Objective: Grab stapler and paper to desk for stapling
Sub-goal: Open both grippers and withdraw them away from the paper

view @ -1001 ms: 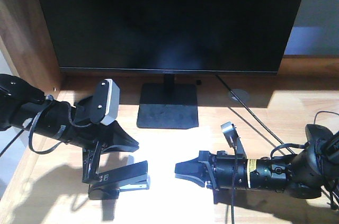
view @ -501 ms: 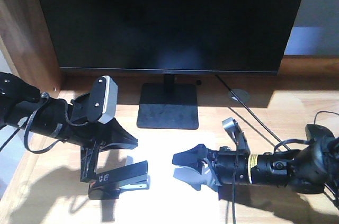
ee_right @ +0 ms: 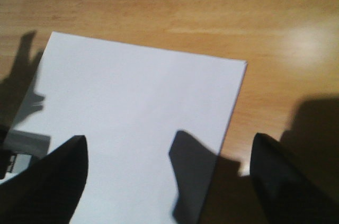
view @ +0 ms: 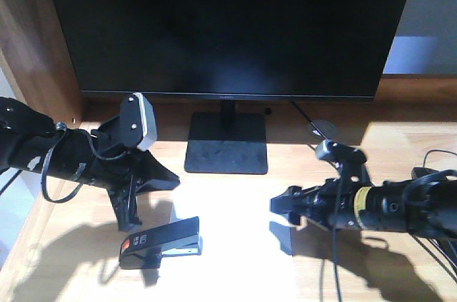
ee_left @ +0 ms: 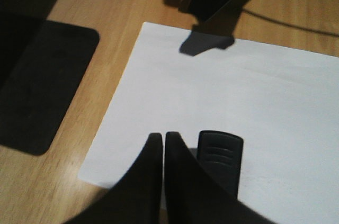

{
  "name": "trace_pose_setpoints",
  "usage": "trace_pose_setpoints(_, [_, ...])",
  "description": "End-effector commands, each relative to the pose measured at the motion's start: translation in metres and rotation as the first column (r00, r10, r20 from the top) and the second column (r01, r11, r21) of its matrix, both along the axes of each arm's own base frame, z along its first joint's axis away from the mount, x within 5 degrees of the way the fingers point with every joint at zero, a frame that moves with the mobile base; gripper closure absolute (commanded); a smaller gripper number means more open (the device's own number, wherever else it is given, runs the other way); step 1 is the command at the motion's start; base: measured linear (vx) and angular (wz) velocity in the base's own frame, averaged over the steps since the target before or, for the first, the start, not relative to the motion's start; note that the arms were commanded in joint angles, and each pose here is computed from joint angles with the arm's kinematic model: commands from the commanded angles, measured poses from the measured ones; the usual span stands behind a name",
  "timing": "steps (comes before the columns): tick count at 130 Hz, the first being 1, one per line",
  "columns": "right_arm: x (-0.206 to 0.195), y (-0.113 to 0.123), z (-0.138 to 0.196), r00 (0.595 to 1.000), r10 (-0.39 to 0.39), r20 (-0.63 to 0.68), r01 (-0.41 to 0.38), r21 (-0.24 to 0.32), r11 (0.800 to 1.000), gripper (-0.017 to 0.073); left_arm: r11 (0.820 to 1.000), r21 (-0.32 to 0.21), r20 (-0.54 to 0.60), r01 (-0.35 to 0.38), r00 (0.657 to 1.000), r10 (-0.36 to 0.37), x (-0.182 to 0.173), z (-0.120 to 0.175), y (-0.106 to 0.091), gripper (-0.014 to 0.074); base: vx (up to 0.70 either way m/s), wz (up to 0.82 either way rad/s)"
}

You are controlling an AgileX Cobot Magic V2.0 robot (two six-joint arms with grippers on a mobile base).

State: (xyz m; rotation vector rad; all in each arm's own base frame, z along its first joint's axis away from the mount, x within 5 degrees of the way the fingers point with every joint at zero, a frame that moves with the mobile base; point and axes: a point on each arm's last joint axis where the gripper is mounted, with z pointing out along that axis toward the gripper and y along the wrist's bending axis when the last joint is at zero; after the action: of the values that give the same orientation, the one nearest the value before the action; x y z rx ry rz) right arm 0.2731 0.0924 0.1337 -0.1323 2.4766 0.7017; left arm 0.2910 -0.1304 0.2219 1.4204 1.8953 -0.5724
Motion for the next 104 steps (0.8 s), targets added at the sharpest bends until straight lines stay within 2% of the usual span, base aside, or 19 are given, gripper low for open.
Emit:
trace_pose_setpoints(1, [0.002, -0.008, 0.034, 0.990, -0.012, 0.138, 0.023, -0.078, 0.997, -0.0013, 0.991, -0.022, 0.005, -0.131, 0.991, 0.131, 0.004, 0.018, 0.003, 0.0600, 0.00, 0.00])
trace_pose_setpoints(20, [-0.003, -0.021, 0.063, 0.964, -0.054, 0.260, 0.105, -0.186, 0.977, 0.0065, 0.967, 0.049, -0.032, -0.251, 0.967, 0.253, 0.008, 0.012, 0.011, 0.0600, 0.00, 0.00])
trace_pose_setpoints(34, [-0.009, -0.030, 0.085, 0.935, -0.085, 0.344, 0.171, -0.227, 0.959, 0.0155, 0.933, 0.093, -0.056, -0.349, 0.933, 0.355, 0.011, 0.009, 0.017, 0.0600, 0.00, 0.00])
trace_pose_setpoints(40, [-0.012, -0.033, 0.094, 0.921, -0.102, 0.377, 0.200, -0.230, 0.952, 0.0200, 0.915, 0.117, -0.043, -0.387, 0.918, 0.394, 0.012, 0.010, 0.021, 0.0600, 0.00, 0.00])
trace_pose_setpoints(50, [-0.017, -0.038, 0.107, 0.897, -0.129, 0.423, 0.245, -0.233, 0.941, 0.0291, 0.883, 0.126, -0.017, -0.452, 0.889, 0.458, 0.013, 0.015, 0.026, 0.0600, 0.00, 0.00])
trace_pose_setpoints(58, [-0.021, -0.042, 0.116, 0.878, -0.147, 0.455, 0.277, -0.233, 0.932, 0.0371, 0.842, 0.112, 0.027, -0.528, 0.848, 0.529, 0.013, 0.025, 0.032, 0.0600, 0.00, 0.00])
trace_pose_setpoints(59, [-0.021, -0.042, 0.117, 0.877, -0.147, 0.458, 0.277, -0.231, 0.933, 0.0380, 0.842, 0.112, 0.027, -0.528, 0.848, 0.529, 0.013, 0.025, 0.032, 0.0600, 0.00, 0.00])
trace_pose_setpoints(61, [-0.022, -0.043, 0.119, 0.873, -0.151, 0.464, 0.284, -0.231, 0.931, 0.0398, 0.826, 0.100, 0.032, -0.554, 0.832, 0.554, 0.014, 0.027, 0.034, 0.0600, 0.00, 0.00])
trace_pose_setpoints(73, [-0.028, -0.045, 0.129, 0.851, -0.164, 0.499, 0.307, -0.219, 0.926, 0.0512, 0.770, 0.056, 0.094, -0.635, 0.771, 0.630, 0.011, 0.045, 0.042, 0.0600, 0.00, 0.00])
trace_pose_setpoints(75, [-0.028, -0.046, 0.131, 0.848, -0.166, 0.504, 0.310, -0.217, 0.926, 0.0530, 0.754, 0.040, 0.093, -0.656, 0.754, 0.651, 0.011, 0.048, 0.043, 0.0600, 0.00, 0.00])
trace_pose_setpoints(76, [-0.029, -0.046, 0.131, 0.847, -0.166, 0.506, 0.310, -0.216, 0.926, 0.0547, 0.757, 0.044, 0.105, -0.652, 0.756, 0.646, 0.011, 0.049, 0.043, 0.0600, 0.00, 0.00])
trace_pose_setpoints(80, [-0.030, -0.046, 0.134, 0.841, -0.169, 0.514, 0.315, -0.212, 0.925, 0.0577, 0.733, 0.024, 0.109, -0.679, 0.731, 0.674, 0.009, 0.054, 0.046, 0.0600, 0.00, 0.00])
trace_pose_setpoints(82, [-0.031, -0.046, 0.136, 0.837, -0.169, 0.520, 0.316, -0.208, 0.926, 0.0575, 0.736, 0.028, 0.138, -0.676, 0.732, 0.667, 0.008, 0.057, 0.047, 0.0600, 0.00, 0.00])
trace_pose_setpoints(84, [-0.032, -0.047, 0.137, 0.835, -0.170, 0.524, 0.317, -0.206, 0.926, 0.0575, 0.722, 0.014, 0.135, -0.692, 0.716, 0.685, 0.007, 0.060, 0.048, 0.0600, 0.00, 0.00])
trace_pose_setpoints(88, [-0.033, -0.047, 0.140, 0.829, -0.171, 0.532, 0.319, -0.201, 0.926, 0.0573, 0.708, 0.003, 0.146, -0.706, 0.701, 0.698, 0.006, 0.064, 0.051, 0.0600, 0.00, 0.00])
trace_pose_setpoints(89, [-0.034, -0.047, 0.140, 0.828, -0.171, 0.534, 0.320, -0.199, 0.926, 0.0573, 0.698, -0.006, 0.140, -0.716, 0.691, 0.709, 0.005, 0.065, 0.051, 0.0600, 0.00, 0.00])
trace_pose_setpoints(90, [-0.034, -0.047, 0.141, 0.827, -0.171, 0.536, 0.320, -0.198, 0.926, 0.0571, 0.702, -0.002, 0.152, -0.712, 0.693, 0.704, 0.005, 0.066, 0.052, 0.0600, 0.00, 0.00])
trace_pose_setpoints(100, [-0.038, -0.048, 0.147, 0.813, -0.174, 0.556, 0.325, -0.185, 0.927, 0.0569, 0.671, -0.026, 0.183, -0.741, 0.656, 0.732, 0.000, 0.077, 0.057, 0.0600, 0.00, 0.00])
trace_pose_setpoints(104, [-0.040, -0.048, 0.149, 0.808, -0.175, 0.562, 0.327, -0.181, 0.928, 0.0568, 0.664, -0.030, 0.197, -0.747, 0.647, 0.737, -0.002, 0.080, 0.059, 0.0600, 0.00, 0.00])
